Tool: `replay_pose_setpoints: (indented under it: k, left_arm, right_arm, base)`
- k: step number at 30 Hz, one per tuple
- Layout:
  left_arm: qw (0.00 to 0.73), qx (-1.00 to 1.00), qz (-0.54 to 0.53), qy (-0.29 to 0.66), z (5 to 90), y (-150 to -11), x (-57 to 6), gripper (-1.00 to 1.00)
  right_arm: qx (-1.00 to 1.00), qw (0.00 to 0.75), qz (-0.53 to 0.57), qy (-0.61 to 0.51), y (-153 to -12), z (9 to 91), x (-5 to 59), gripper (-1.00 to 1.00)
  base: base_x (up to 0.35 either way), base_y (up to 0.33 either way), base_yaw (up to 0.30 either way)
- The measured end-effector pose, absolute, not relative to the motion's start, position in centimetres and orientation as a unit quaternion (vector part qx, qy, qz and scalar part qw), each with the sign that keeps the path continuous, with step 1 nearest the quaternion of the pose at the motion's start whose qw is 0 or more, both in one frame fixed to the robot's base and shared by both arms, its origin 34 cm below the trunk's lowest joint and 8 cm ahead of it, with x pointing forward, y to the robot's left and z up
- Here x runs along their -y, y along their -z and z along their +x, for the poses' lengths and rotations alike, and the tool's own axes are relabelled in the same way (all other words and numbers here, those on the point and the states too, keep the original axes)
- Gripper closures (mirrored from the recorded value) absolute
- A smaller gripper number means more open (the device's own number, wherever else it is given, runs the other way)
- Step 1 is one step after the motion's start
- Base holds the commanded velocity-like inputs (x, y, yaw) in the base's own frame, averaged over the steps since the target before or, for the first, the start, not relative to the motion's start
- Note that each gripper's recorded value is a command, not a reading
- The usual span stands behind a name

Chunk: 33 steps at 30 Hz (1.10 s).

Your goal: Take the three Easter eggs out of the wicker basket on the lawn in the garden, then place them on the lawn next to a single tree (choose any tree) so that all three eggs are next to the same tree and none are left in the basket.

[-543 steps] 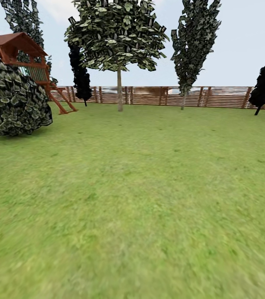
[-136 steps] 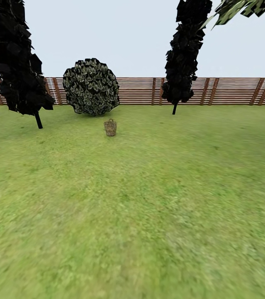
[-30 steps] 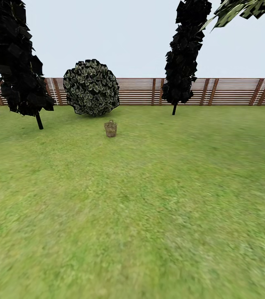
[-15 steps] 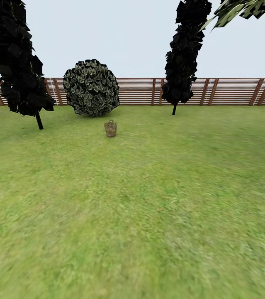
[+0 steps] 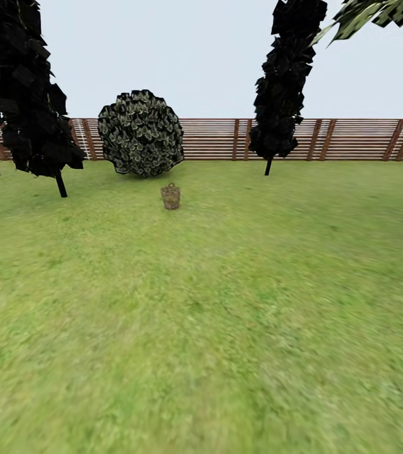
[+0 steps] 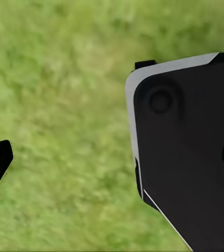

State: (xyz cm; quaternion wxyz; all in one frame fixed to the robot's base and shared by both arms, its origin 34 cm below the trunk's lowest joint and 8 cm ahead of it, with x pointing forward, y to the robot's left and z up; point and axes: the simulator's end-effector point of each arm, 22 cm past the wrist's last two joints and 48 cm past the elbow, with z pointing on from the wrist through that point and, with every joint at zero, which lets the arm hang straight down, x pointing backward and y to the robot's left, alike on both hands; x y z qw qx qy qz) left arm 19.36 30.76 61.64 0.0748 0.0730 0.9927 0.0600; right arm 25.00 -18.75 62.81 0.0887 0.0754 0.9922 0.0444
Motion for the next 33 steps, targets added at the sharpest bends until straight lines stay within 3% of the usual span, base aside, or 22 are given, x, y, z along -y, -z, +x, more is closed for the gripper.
replay_pose_setpoints:
  k: [10,33]
  left_arm:
    - [0.087,-0.992,0.074,-0.06,19.8,-61.75,-30.93,-1.0]
    - [0.098,-0.99,0.078,-0.059,20.29,-61.84,-30.89,-1.0]
  right_arm:
    - [-0.992,0.089,0.076,-0.044,-62.8,24.98,18.83,-1.0]
    - [-0.992,0.089,0.076,-0.044,-62.81,24.98,18.76,-1.0]
  base:
    - [0.259,0.197,0.185]
    - [0.257,0.206,0.009]
